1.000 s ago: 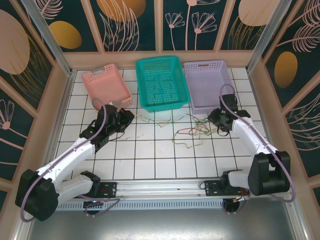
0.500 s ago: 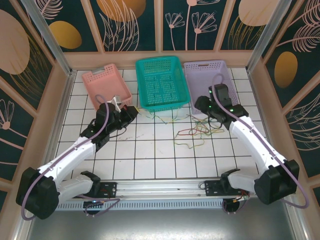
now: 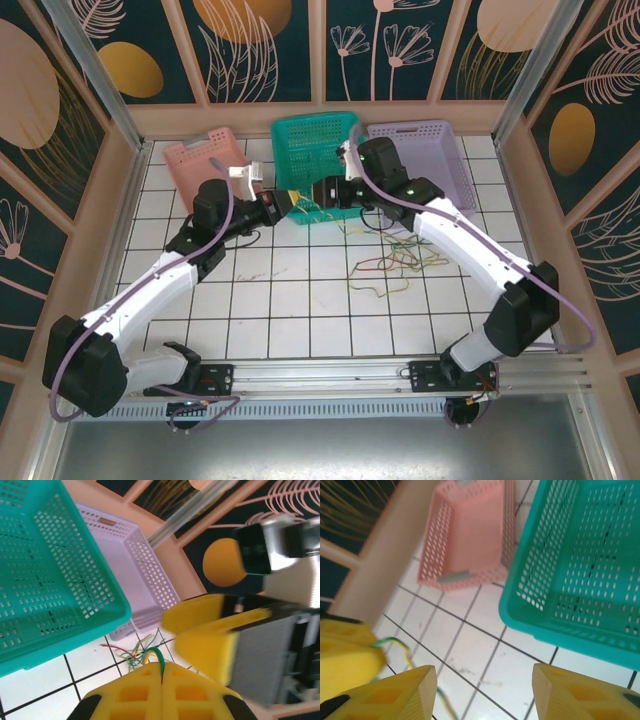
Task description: Untangle the cables
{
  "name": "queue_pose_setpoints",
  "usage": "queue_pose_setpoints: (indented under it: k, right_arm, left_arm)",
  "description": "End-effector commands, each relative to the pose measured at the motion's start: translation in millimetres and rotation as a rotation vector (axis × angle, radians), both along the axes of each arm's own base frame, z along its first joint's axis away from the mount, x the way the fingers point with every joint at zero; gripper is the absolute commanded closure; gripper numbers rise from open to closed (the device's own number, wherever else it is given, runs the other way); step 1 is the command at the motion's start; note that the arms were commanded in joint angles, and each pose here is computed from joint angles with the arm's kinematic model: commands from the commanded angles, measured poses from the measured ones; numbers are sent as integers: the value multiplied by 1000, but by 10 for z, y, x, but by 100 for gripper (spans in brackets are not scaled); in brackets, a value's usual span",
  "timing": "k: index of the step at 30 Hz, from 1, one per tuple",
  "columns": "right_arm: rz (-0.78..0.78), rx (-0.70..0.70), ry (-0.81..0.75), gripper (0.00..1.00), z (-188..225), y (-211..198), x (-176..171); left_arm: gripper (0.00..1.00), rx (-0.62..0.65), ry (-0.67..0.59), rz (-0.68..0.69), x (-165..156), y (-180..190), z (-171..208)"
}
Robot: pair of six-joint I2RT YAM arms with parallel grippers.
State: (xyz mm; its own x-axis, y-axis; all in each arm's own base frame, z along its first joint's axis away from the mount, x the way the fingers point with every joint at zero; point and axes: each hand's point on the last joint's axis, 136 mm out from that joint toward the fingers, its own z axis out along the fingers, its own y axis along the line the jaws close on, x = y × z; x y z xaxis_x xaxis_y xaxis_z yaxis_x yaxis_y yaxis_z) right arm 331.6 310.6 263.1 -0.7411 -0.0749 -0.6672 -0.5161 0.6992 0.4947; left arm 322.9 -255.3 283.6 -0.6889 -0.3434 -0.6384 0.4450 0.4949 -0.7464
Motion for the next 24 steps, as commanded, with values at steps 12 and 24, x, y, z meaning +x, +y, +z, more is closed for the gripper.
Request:
queue_pose_setpoints:
  k: [12, 24]
  right_arm:
    - [147, -4, -73, 49, 53, 41, -200]
    - [215, 47, -104, 39, 97, -27, -460]
  left_arm:
    - [100, 16, -90, -119, 1, -177, 214]
    - [100, 27, -80, -123, -2, -176, 188]
